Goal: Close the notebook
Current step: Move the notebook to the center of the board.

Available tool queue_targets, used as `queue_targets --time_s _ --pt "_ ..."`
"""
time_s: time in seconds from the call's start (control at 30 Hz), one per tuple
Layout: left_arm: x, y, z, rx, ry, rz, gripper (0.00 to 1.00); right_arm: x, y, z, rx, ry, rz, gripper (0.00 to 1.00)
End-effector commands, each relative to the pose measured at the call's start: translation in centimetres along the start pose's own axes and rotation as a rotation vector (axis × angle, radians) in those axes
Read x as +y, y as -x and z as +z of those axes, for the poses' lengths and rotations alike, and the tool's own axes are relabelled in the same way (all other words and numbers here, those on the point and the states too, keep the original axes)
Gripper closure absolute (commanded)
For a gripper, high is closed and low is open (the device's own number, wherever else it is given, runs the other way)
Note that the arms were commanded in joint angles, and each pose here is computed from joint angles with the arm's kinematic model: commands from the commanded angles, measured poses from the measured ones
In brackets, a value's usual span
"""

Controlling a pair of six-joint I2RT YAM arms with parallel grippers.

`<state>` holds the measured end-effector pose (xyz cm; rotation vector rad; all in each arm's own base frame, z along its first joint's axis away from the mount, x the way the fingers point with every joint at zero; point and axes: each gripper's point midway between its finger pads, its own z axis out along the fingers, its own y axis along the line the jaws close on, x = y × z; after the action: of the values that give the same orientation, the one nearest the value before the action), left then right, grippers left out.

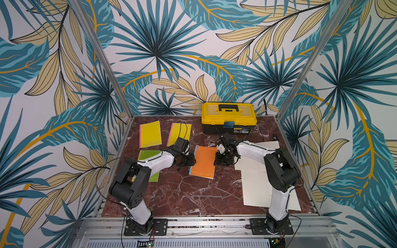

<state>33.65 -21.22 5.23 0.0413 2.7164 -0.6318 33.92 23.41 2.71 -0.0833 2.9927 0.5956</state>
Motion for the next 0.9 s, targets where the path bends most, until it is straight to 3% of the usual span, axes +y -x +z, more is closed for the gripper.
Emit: queue_targets --time_s 0.0,0.87 --pt "-0.2 0.8 0.2 -0.013 0.013 0.023 0.53 0.2 -0.3 0.8 0.021 -0.01 -0.01 0.67" --pt "1.1 -0.8 2.8 0.04 0.022 0.007 0.62 1.8 -1.6 3.6 0.066 0.001 -0.031 0.79"
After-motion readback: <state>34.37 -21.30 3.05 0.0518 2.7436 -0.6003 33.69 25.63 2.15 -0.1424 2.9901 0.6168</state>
